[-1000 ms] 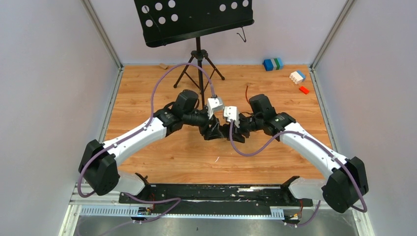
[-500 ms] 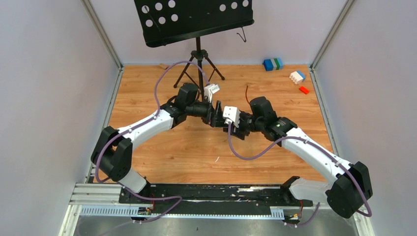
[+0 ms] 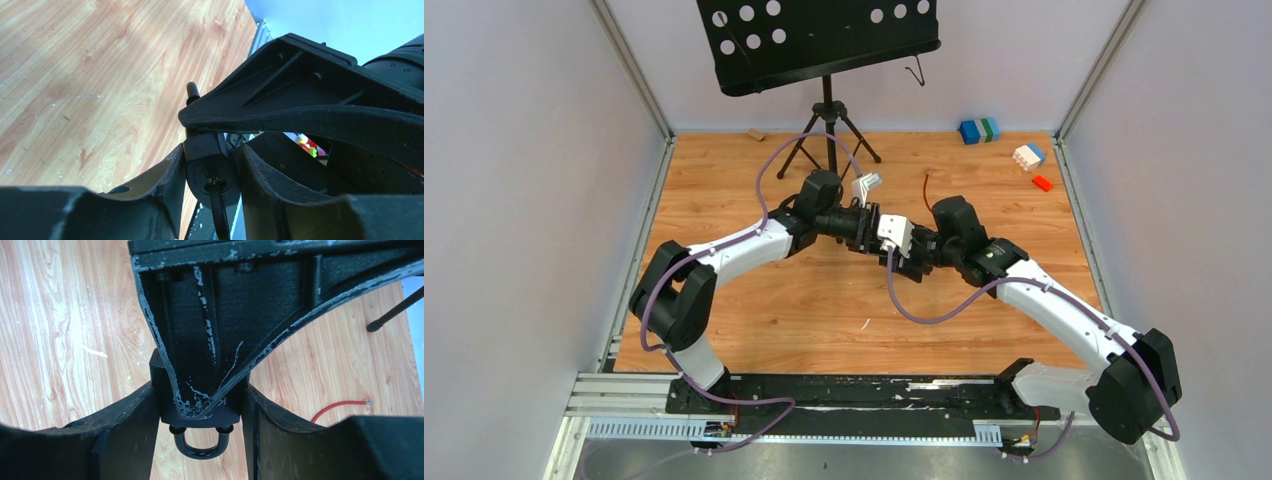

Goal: Unlock with the key

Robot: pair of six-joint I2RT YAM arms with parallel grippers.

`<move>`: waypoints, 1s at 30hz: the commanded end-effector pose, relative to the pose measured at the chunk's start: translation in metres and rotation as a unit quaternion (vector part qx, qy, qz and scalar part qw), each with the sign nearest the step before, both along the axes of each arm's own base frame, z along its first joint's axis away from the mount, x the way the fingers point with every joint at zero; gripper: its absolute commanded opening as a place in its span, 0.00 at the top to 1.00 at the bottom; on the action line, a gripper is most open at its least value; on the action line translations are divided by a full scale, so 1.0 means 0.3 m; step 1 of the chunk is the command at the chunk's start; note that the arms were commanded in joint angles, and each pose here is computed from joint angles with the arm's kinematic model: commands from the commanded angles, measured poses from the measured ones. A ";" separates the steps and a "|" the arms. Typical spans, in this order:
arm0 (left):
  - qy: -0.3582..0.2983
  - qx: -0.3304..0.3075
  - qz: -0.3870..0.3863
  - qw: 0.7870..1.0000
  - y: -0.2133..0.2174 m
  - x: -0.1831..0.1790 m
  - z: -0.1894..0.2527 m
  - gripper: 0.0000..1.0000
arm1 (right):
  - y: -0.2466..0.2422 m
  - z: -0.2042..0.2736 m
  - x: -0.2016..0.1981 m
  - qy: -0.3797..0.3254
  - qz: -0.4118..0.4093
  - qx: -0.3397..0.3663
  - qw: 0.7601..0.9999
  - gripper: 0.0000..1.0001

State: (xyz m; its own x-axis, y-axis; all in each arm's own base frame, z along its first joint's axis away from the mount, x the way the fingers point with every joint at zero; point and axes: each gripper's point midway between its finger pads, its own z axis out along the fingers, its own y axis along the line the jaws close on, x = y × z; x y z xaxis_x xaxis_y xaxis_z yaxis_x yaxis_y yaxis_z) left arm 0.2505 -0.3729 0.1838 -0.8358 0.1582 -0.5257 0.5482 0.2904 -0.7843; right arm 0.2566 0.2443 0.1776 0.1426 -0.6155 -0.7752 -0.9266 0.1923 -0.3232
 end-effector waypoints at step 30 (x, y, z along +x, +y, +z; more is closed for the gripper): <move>-0.012 -0.086 -0.029 0.996 -0.010 -0.012 0.175 1.00 | -0.137 -0.027 0.087 -0.112 -0.071 -0.076 0.988 0.19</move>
State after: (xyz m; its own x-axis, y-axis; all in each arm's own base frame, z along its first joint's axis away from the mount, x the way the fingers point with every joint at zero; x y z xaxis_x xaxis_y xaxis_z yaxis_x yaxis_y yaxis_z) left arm 0.2537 -0.3743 0.1929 -0.8637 0.1329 -0.4861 0.5039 0.2430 -0.8289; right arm 0.2652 0.2036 0.1591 0.2011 -0.7455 -0.6355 -0.8449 0.1963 -0.4977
